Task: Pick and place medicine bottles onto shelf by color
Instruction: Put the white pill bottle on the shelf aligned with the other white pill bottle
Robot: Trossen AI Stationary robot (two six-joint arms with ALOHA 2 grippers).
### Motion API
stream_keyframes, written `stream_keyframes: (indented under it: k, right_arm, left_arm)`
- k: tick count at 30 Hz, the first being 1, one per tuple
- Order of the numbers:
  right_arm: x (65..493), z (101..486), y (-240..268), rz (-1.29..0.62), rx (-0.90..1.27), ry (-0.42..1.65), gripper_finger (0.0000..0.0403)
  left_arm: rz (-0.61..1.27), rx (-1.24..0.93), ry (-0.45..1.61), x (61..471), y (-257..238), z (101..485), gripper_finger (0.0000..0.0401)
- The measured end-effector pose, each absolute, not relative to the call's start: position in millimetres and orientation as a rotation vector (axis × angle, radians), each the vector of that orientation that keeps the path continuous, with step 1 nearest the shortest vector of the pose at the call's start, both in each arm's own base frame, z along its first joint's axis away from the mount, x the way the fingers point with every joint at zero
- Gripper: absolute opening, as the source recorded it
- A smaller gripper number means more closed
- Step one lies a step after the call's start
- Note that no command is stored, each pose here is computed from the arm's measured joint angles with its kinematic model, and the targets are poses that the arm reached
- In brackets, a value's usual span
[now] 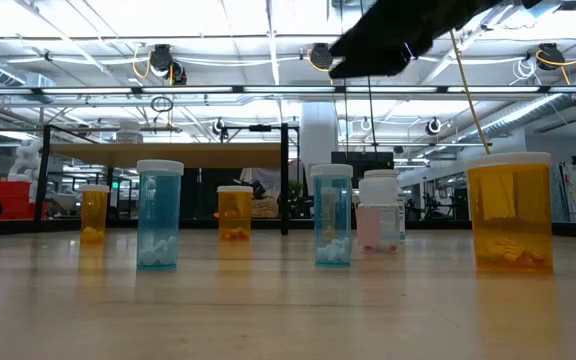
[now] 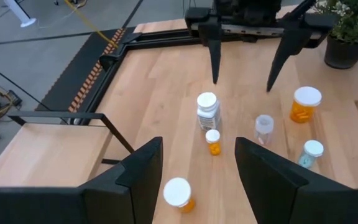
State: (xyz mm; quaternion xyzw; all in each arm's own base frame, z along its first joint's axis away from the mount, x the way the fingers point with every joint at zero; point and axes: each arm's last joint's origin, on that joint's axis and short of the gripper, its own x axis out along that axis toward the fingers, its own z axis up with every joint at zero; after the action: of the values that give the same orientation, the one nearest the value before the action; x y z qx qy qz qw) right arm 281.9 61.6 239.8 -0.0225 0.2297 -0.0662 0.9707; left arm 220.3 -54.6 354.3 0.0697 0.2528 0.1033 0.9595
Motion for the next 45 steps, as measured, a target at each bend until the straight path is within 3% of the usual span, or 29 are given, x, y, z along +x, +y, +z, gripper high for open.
stream_keyframes:
  k: [20, 35, 45]
  right_arm:
    - [238, 232, 49, -0.232, -0.037, 0.812, 0.0329]
    - [256, 200, 32, -0.335, -0.071, 0.946, 0.0329]
    - [269, 185, 20, -0.303, -0.046, 0.982, 0.0329]
  left_arm:
    - [0.209, 0.154, 0.547, 228, -57, 347, 0.0200]
    - [0.211, 0.144, 0.542, 228, -57, 347, 0.0200]
    - [0.210, 0.153, 0.545, 228, -57, 347, 0.0200]
